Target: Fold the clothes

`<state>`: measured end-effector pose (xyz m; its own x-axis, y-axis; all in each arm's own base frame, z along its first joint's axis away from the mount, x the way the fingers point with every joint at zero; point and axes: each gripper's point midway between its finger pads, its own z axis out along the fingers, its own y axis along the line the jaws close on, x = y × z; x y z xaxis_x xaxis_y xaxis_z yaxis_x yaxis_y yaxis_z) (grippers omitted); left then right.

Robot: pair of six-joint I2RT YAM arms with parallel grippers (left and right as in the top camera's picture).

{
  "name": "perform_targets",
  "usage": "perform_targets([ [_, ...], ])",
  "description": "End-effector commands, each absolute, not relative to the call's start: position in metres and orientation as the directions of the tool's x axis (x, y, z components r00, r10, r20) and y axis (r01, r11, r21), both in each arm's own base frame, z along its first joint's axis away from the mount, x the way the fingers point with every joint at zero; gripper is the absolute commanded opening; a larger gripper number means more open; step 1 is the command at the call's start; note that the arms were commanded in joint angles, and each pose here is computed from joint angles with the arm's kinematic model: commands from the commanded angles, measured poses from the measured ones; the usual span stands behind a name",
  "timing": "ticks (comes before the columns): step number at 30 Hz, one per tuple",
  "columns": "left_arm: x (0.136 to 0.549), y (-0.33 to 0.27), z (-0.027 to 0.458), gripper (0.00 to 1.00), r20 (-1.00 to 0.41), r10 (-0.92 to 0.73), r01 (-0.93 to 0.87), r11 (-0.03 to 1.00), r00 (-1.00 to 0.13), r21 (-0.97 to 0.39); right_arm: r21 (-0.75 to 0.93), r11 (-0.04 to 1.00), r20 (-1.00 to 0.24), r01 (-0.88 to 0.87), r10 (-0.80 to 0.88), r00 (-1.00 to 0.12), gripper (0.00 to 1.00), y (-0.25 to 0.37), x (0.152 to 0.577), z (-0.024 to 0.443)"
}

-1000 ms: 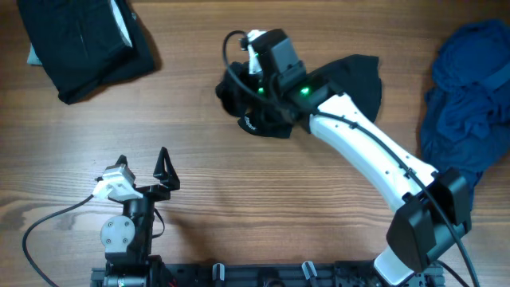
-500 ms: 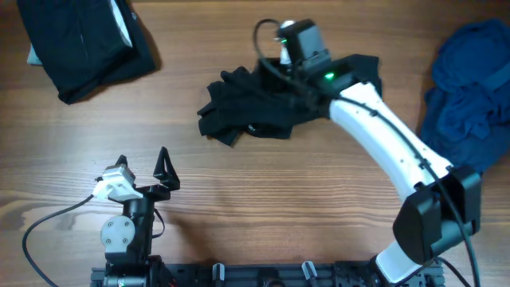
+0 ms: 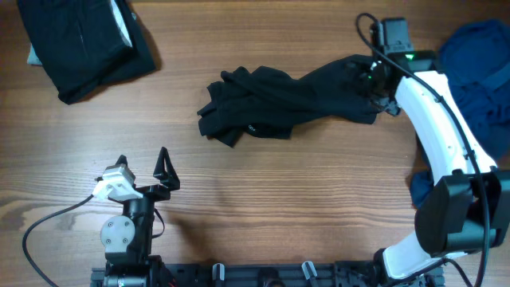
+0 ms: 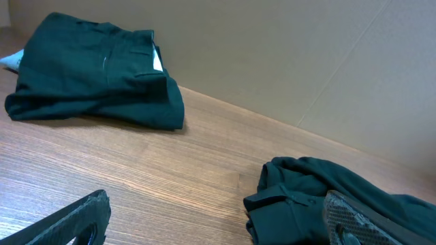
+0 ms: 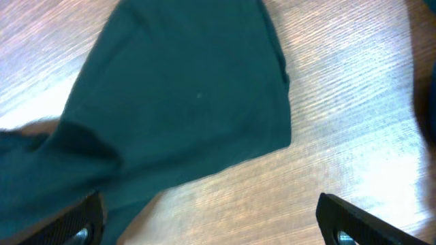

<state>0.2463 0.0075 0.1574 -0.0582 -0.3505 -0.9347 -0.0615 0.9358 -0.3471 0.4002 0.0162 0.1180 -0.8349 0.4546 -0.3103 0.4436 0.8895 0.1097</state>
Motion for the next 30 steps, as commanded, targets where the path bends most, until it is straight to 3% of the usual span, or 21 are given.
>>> perform_targets([
  [1, 0.246, 0.004, 0.157, 1.00, -0.942, -0.331, -0.043, 0.943, -0.063, -0.329, 0.163, 0.904, -0.296, 0.396, 0.427, -0.854, 0.98, 0.023, 0.396, 0.105],
  [6, 0.246, 0.004, 0.157, 1.00, -0.942, -0.331, -0.043, 0.943, -0.063, -0.329, 0.058, 0.900, -0.361, 0.432, 0.422, -0.832, 0.97, -0.004, 0.396, 0.084],
  [13, 0.246, 0.004, 0.157, 1.00, -0.942, -0.331, -0.043, 0.943, -0.063, -0.329, 0.059, 0.895, -0.313, 0.442, 0.437, -0.843, 0.94, -0.012, 0.378, 0.052],
  [17, 0.246, 0.004, 0.157, 1.00, -0.942, -0.331, -0.043, 0.943, -0.063, -0.329, 0.088, 0.936, -0.340, 0.341, 0.350, -0.873, 0.94, -0.004, 0.383, 0.042],
  [30, 0.246, 0.004, 0.157, 1.00, -0.942, -0.331, -0.043, 0.943, -0.063, -0.329, 0.099, 0.950, -0.355, 0.297, 0.313, -0.881, 0.89, -0.006, 0.398, 0.011],
])
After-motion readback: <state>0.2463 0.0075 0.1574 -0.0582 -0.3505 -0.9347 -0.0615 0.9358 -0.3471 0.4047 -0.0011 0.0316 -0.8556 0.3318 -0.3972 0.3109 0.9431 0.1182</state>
